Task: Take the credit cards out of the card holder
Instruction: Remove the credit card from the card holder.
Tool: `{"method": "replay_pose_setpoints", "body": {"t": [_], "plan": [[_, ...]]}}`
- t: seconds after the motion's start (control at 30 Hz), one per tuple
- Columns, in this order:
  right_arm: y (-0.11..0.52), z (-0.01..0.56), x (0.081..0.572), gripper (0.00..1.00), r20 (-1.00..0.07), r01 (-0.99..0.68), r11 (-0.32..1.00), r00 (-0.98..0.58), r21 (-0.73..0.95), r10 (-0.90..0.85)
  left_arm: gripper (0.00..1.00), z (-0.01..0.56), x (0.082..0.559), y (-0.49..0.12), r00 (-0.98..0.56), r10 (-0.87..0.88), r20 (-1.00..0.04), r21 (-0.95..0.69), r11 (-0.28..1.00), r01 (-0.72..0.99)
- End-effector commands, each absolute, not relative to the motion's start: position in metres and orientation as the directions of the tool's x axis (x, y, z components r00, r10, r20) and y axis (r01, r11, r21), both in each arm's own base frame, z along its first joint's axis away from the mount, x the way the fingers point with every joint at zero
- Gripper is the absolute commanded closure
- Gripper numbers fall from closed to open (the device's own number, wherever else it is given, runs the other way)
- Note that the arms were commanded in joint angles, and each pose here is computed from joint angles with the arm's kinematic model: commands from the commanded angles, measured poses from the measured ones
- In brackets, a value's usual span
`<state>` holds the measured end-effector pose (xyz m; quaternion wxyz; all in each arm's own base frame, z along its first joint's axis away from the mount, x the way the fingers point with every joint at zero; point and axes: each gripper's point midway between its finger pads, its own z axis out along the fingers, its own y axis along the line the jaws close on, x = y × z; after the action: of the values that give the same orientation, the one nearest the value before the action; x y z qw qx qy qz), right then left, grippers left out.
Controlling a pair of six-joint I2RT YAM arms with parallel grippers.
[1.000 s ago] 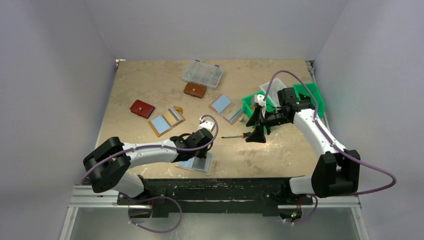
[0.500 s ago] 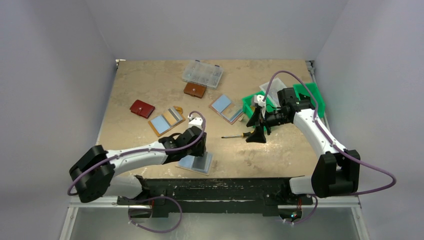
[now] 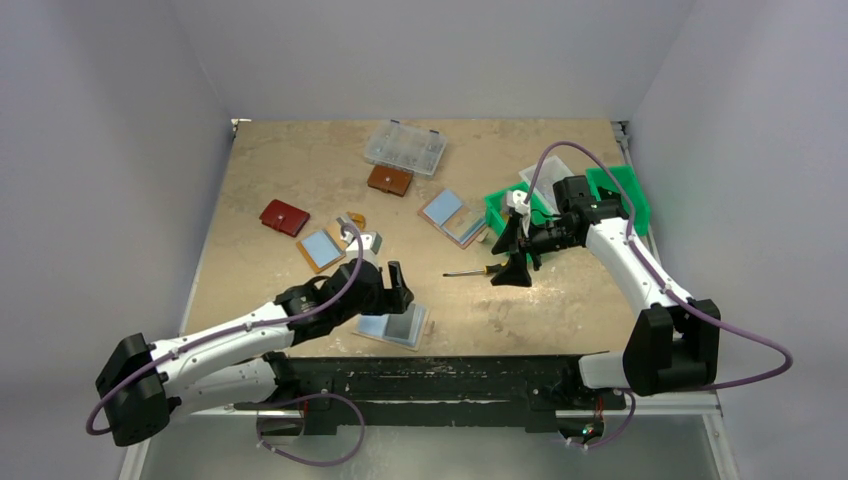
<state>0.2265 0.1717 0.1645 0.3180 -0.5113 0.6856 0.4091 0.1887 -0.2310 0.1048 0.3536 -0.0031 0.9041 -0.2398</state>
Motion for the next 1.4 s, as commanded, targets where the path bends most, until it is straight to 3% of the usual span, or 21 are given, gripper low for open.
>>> {"method": "replay_pose_setpoints", "body": {"t": [0.0,0.07,0.2,0.37,0.6,1.03,1.37], "plan": [[0.173,0.167,0.228,0.13,-0.860,-0.968,0.132,-0.250,0.213,-0.444,0.20,0.112,0.181,-0.231,-0.760,-0.231,-0.608,-0.504,0.851,0.145],[0.173,0.166,0.229,0.13,-0.858,-0.968,0.133,-0.250,0.212,-0.449,0.21,0.110,0.177,-0.233,-0.769,-0.209,-0.604,-0.507,0.845,0.168],[0.173,0.164,0.229,0.13,-0.855,-0.968,0.134,-0.251,0.213,-0.454,0.31,0.094,0.167,-0.234,-0.799,-0.112,-0.590,-0.463,0.858,0.222],[0.173,0.163,0.229,0.13,-0.853,-0.968,0.135,-0.250,0.211,-0.459,0.32,0.082,0.163,-0.232,-0.789,-0.001,-0.614,-0.315,0.917,0.244],[0.174,0.160,0.229,0.13,-0.847,-0.967,0.137,-0.255,0.215,-0.467,0.29,0.084,0.165,-0.247,-0.722,0.130,-0.679,-0.132,0.947,0.294],[0.174,0.157,0.230,0.13,-0.839,-0.967,0.136,-0.255,0.216,-0.480,0.15,0.087,0.170,-0.254,-0.674,0.081,-0.734,-0.195,0.926,0.324],[0.176,0.154,0.229,0.13,-0.831,-0.966,0.129,-0.257,0.222,-0.493,0.14,0.070,0.173,-0.252,-0.684,0.140,-0.716,-0.119,0.941,0.318]]}}
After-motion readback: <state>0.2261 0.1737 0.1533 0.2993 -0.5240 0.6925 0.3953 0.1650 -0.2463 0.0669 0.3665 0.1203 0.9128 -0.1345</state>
